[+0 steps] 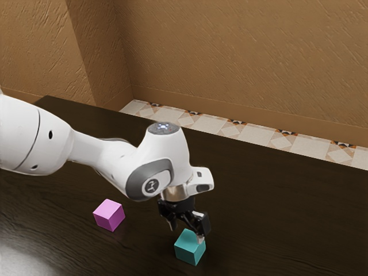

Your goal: Pick up the blue block with one arm, and put the blue block on the pink block with one arm

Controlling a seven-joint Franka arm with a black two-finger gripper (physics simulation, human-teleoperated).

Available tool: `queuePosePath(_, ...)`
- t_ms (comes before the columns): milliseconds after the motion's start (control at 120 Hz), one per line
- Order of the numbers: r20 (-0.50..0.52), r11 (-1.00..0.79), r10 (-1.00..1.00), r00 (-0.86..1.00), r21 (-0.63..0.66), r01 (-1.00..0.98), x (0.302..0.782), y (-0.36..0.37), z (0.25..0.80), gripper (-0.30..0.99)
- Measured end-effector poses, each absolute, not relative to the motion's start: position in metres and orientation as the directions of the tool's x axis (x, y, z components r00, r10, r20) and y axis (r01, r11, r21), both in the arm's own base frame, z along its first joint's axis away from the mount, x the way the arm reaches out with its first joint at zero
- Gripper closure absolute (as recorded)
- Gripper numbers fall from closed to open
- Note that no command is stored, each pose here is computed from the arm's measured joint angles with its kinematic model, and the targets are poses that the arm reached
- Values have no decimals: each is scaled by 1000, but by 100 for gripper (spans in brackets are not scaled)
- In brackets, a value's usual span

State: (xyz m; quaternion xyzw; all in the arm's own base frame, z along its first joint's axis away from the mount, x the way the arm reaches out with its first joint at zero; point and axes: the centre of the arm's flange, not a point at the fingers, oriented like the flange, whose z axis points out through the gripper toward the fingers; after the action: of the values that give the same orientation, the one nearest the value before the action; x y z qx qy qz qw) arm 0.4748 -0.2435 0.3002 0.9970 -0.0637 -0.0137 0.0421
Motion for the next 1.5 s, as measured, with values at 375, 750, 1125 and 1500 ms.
queuePosePath(375,-31,-991,-112,993,79,-109,476,-248,284,2)
queuePosePath(750,-52,-992,-107,993,66,-103,474,-251,268,2)
queuePosePath(1125,-56,-993,-100,993,66,-96,476,-254,264,11)
queuePosePath(1500,-54,-993,-92,994,73,-88,474,-258,266,30)
